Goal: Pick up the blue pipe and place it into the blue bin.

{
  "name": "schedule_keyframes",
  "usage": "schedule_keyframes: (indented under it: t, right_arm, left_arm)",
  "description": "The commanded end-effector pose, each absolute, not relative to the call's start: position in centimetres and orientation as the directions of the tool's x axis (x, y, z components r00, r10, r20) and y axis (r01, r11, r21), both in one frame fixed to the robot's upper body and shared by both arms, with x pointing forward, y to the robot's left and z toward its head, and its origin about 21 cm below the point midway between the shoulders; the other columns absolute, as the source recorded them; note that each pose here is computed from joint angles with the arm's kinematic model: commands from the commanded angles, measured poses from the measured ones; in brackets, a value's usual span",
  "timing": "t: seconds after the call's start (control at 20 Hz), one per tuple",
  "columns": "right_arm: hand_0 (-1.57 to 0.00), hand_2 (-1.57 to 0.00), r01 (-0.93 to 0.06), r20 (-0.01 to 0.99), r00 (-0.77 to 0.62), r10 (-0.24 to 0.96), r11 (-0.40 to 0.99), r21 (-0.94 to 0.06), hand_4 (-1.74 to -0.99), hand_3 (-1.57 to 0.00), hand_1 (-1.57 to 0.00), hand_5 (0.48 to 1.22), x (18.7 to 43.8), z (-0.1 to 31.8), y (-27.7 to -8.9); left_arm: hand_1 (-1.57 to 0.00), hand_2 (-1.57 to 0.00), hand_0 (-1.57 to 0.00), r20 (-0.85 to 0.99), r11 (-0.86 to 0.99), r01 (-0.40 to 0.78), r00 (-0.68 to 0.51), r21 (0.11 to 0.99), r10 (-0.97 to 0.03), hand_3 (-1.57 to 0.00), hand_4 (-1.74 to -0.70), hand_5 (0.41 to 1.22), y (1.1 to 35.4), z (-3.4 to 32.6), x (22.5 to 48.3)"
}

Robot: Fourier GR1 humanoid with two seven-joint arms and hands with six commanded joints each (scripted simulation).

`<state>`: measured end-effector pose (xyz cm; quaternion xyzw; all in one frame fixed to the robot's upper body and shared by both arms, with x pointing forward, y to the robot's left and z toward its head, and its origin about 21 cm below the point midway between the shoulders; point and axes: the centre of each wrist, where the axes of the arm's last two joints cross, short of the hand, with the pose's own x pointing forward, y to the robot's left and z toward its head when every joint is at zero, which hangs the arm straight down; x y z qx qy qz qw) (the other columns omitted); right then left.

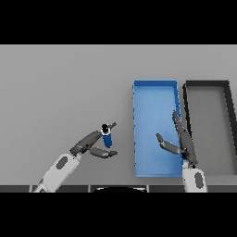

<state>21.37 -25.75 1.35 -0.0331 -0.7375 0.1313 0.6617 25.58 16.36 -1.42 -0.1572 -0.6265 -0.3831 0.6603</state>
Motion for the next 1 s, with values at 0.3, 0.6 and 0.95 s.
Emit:
schedule_keyframes:
  t: [0.3, 0.6, 0.95]
  right_arm:
    - [0.0, 0.0, -0.127, 0.968, -0.131, 0.212, 0.965, -0.229, -1.259, 0.0, 0.0, 0.602, 21.4, 1.1, -25.1]
    - [0.0, 0.0, -0.128, 0.969, -0.13, 0.212, 0.965, -0.228, -1.258, 0.0, 0.0, 0.615, 21.8, 1.1, -25.1]
    - [0.0, 0.0, -0.121, 0.964, -0.118, 0.237, 0.961, -0.25, -1.249, 0.0, 0.0, 0.629, 21.7, 1.1, -25.7]
  left_arm:
    - [-0.59, -0.7, -0.44, 0.992, 0.726, 0.682, 0.001, 0.092, -0.127, -0.72, -1.35, 0.828, 14.0, -2.3, 26.5]
    - [-1.31, -1.34, -1.28, 0.991, 0.735, 0.666, -0.054, 0.125, -0.119, -1.27, -1.63, 1.118, 12.6, -2.7, 25.6]
    - [-1.52, -1.52, -1.51, 0.982, 0.719, 0.685, -0.187, 0.123, 0.01, -1.43, -1.71, 1.199, 11.1, 0.5, 25.4]
